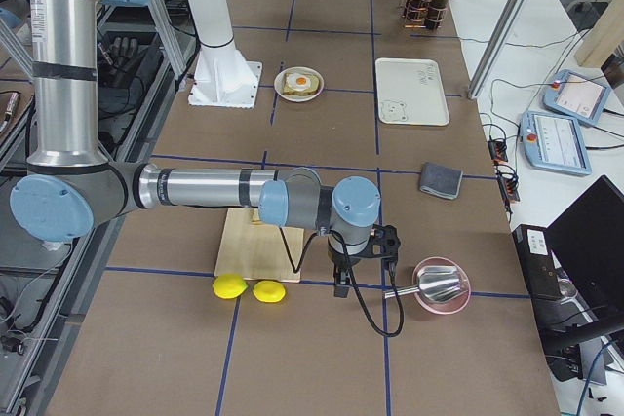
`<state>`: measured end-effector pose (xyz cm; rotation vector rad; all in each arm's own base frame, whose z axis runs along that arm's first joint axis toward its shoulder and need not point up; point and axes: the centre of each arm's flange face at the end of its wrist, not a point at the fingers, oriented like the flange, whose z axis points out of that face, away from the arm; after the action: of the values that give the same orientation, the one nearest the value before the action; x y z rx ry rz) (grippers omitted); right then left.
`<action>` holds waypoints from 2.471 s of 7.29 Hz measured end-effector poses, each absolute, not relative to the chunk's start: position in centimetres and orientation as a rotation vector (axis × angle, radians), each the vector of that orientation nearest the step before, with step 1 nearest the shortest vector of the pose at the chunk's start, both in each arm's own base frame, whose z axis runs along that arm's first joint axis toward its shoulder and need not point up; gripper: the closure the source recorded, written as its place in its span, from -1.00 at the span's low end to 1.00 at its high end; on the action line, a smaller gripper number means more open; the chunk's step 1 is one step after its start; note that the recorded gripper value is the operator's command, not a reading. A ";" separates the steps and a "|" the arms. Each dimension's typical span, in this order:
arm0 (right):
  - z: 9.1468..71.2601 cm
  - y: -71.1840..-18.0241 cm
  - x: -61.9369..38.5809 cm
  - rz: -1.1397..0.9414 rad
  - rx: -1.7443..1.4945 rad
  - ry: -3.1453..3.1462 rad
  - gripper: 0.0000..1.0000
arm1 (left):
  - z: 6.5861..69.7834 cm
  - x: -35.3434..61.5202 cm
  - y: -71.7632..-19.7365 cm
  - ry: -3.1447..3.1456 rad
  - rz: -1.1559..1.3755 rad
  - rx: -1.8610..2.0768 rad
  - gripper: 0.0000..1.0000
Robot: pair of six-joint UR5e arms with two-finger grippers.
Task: Make sandwich and place on tray
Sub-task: 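Move the right gripper toward the bread slice on the cutting board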
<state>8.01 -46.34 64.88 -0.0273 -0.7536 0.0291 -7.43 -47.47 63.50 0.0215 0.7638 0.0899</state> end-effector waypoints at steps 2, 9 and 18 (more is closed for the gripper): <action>64.6 -46.5 7.9 0.029 -0.022 -0.768 -1.00 | 63.3 -7.4 -47.6 0.765 0.091 0.026 -1.00; 60.1 -51.4 4.1 -0.055 0.071 -0.888 -1.00 | 54.4 -6.0 -53.9 0.773 0.030 0.136 -1.00; 55.1 -36.0 -13.3 0.068 0.019 -0.893 -1.00 | 41.2 10.6 -53.4 0.936 -0.099 0.169 -1.00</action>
<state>-13.34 -36.04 55.08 0.0191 -0.8933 0.0684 10.59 -53.43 41.20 0.1693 0.9365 -0.0986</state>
